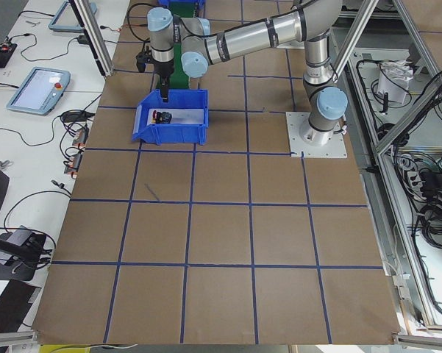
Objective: Transport two buttons from left to right
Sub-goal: 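Lower the left gripper into the blue bin onto the red-capped button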
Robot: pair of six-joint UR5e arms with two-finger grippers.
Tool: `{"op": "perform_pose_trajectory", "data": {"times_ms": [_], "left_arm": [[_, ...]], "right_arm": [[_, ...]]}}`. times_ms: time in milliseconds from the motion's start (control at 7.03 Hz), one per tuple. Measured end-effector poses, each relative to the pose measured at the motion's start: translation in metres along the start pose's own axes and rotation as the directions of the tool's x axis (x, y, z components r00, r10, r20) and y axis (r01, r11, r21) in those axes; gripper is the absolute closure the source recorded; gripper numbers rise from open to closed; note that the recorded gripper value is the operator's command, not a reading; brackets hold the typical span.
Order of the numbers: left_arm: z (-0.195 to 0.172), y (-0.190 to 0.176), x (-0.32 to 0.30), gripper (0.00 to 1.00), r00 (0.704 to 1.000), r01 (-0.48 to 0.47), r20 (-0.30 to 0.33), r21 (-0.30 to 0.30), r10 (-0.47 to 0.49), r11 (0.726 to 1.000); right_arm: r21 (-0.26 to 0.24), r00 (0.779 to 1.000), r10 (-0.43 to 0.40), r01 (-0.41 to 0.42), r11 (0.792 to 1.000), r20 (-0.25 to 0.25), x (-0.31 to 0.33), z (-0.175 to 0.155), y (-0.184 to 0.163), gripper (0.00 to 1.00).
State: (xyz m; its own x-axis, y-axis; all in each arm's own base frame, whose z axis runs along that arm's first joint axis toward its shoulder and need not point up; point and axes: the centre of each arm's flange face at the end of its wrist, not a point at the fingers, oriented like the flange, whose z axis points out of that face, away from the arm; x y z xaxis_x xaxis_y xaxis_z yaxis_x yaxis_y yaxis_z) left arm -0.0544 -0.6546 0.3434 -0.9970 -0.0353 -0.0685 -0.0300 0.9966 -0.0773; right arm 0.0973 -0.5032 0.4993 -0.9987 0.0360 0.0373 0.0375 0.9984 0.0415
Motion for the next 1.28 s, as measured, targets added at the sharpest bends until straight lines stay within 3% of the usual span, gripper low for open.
{"op": "perform_pose_trajectory", "data": {"times_ms": [569,1281], "left_arm": [[0.023,-0.008,0.000,0.00,0.997,-0.075,0.003,0.009,0.075,0.997],[0.052,-0.008,0.001,0.00,0.997,-0.081,-0.008,-0.034,0.081,0.996]], "right_arm": [[0.003,1.000,-0.010,0.010,1.000,-0.002,-0.004,-0.006,0.010,0.00],[-0.013,1.000,-0.011,0.011,1.000,0.000,-0.005,-0.008,0.020,0.00]]}}
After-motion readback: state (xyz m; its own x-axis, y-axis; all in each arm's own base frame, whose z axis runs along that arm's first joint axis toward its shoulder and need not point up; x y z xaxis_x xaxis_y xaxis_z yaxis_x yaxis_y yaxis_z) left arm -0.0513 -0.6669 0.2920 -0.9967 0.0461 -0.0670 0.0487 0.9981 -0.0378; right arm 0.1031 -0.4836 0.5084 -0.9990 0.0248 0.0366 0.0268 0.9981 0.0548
